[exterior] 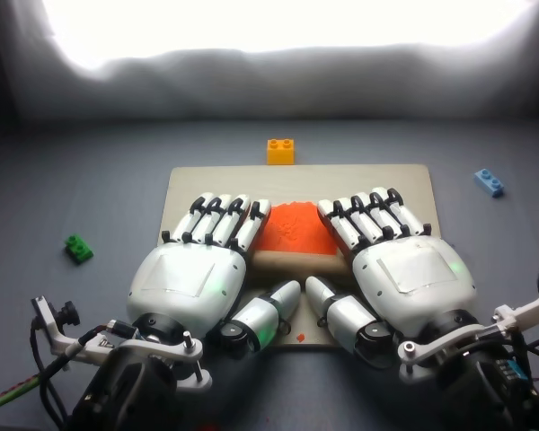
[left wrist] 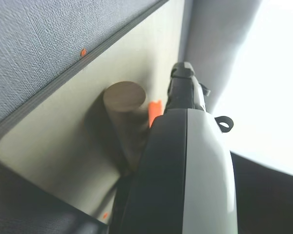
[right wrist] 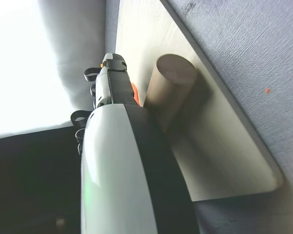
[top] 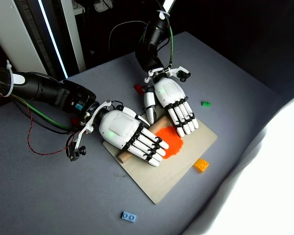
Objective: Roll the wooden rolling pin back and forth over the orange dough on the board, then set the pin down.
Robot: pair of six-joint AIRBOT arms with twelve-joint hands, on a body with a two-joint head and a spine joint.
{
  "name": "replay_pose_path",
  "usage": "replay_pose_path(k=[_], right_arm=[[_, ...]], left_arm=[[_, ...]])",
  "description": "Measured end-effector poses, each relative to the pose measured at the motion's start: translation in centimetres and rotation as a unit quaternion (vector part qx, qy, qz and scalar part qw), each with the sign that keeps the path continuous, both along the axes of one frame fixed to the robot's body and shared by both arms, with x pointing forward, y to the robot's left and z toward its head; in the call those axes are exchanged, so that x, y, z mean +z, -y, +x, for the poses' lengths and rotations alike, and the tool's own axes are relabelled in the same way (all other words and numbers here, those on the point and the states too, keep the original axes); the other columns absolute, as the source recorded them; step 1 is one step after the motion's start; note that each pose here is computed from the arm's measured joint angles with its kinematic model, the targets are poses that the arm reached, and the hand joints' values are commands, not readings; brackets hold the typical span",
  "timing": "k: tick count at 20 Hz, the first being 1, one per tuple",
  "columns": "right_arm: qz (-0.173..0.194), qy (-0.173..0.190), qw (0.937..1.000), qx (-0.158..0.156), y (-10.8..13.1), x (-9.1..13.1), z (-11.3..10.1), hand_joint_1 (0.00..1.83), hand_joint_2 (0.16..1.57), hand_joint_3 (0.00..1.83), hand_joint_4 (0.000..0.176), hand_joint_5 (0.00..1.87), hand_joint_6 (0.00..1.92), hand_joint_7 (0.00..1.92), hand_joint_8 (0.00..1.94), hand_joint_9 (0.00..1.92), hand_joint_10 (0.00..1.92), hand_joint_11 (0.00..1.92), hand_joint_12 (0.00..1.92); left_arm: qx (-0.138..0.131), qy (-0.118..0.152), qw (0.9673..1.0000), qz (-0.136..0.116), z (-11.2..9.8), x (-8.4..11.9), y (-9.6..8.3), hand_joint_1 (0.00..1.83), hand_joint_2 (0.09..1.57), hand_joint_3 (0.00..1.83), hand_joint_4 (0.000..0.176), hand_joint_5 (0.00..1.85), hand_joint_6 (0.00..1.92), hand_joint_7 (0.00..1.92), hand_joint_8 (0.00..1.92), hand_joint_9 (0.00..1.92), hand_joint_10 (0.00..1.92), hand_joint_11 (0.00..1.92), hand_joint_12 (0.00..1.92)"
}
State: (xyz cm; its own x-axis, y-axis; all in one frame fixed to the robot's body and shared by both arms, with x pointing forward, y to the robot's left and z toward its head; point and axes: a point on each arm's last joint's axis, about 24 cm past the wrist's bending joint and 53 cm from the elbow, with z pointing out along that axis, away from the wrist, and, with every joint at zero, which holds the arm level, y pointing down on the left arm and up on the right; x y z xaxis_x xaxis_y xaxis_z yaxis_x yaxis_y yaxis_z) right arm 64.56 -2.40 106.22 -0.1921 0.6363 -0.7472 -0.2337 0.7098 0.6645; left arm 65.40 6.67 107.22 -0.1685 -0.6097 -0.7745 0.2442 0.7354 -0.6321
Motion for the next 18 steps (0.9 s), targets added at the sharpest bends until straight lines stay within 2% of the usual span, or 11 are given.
replay_pose_path(k=[4, 5, 9, 18], right_arm=[[0.003, -0.002, 1.0, 0.002, -0.1, 0.0, 0.2, 0.0, 1.43, 0.0, 0.0, 0.11, 0.0, 0.11, 0.0, 0.09, 0.0, 0.0, 0.13], [0.003, 0.0, 1.0, 0.002, 0.0, 0.0, 0.4, 0.0, 1.42, 0.0, 0.0, 0.12, 0.0, 0.13, 0.0, 0.11, 0.0, 0.0, 0.2], [0.005, -0.002, 1.0, -0.001, 0.3, 0.0, 1.0, 0.0, 1.42, 0.0, 0.0, 0.08, 0.0, 0.09, 0.0, 0.06, 0.0, 0.0, 0.02], [0.009, -0.001, 0.9999, -0.008, 0.7, 0.0, 1.8, 0.0, 1.41, 0.0, 0.0, 0.09, 0.0, 0.09, 0.0, 0.07, 0.0, 0.0, 0.01]], left_arm=[[0.001, 0.0, 1.0, 0.0, 0.2, 0.0, -0.1, 0.0, 1.42, 0.01, 0.0, 0.0, 0.0, 0.0, 0.0, 0.0, 0.0, 0.0, 0.0], [0.002, 0.002, 1.0, -0.001, 0.3, 0.0, 0.0, 0.0, 1.42, 0.01, 0.0, 0.0, 0.0, 0.0, 0.0, 0.0, 0.0, 0.0, 0.0], [0.003, 0.002, 1.0, -0.004, 0.7, 0.2, 0.1, 0.0, 1.42, 0.01, 0.0, 0.0, 0.0, 0.0, 0.0, 0.0, 0.0, 0.0, 0.0], [0.009, -0.002, 0.9999, -0.011, 1.6, 0.5, 0.0, 0.0, 1.43, 0.01, 0.0, 0.0, 0.0, 0.0, 0.0, 0.0, 0.0, 0.0, 0.0]])
